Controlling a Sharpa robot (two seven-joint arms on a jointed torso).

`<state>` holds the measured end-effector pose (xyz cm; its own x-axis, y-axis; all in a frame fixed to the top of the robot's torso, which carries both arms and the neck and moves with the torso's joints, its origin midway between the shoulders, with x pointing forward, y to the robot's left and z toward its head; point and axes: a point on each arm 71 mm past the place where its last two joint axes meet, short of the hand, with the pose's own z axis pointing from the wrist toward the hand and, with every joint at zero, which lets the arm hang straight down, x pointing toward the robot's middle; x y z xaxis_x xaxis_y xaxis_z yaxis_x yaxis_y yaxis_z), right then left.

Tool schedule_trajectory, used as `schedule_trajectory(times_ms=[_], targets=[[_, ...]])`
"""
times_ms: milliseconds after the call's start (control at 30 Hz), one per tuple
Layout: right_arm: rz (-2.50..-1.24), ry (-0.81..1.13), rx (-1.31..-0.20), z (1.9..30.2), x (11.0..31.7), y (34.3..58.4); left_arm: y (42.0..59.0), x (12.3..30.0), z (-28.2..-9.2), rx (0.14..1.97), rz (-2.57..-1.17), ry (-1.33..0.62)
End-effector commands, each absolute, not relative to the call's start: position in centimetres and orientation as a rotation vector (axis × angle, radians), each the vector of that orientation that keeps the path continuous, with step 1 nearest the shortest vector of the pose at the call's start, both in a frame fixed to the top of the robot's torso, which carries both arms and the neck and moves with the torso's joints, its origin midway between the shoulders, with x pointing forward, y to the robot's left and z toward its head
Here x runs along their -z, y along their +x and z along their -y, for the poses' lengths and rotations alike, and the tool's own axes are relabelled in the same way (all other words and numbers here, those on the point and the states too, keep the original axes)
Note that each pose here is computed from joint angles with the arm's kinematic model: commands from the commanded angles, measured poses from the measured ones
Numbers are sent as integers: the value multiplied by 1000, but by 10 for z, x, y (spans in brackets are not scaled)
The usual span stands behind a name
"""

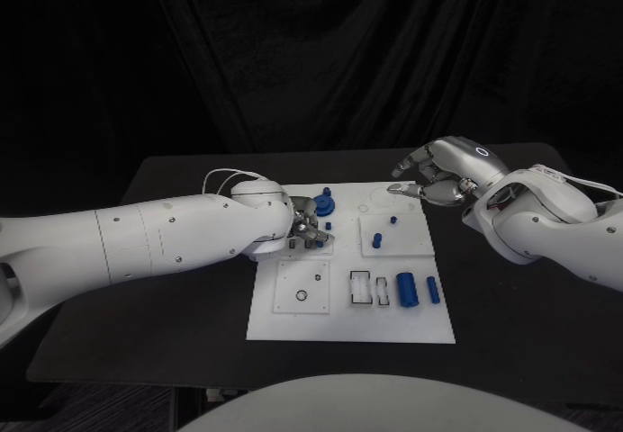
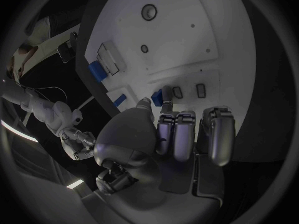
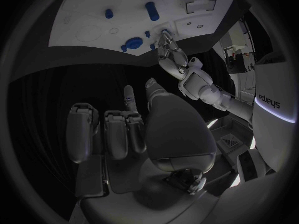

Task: Assemble the parts on the task board

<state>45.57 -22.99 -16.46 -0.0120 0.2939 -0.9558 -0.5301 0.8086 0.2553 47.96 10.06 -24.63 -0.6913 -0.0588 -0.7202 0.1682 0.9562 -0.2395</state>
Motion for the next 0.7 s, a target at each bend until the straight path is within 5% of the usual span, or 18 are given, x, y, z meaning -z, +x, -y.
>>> schedule_trajectory(times_ms=[33, 700], targets=[[-1459, -192, -645, 231, 166, 456, 478, 247, -98, 381, -2315, 92], [-1473, -197, -644, 230, 168, 456, 478, 248, -100, 375, -2310, 77]])
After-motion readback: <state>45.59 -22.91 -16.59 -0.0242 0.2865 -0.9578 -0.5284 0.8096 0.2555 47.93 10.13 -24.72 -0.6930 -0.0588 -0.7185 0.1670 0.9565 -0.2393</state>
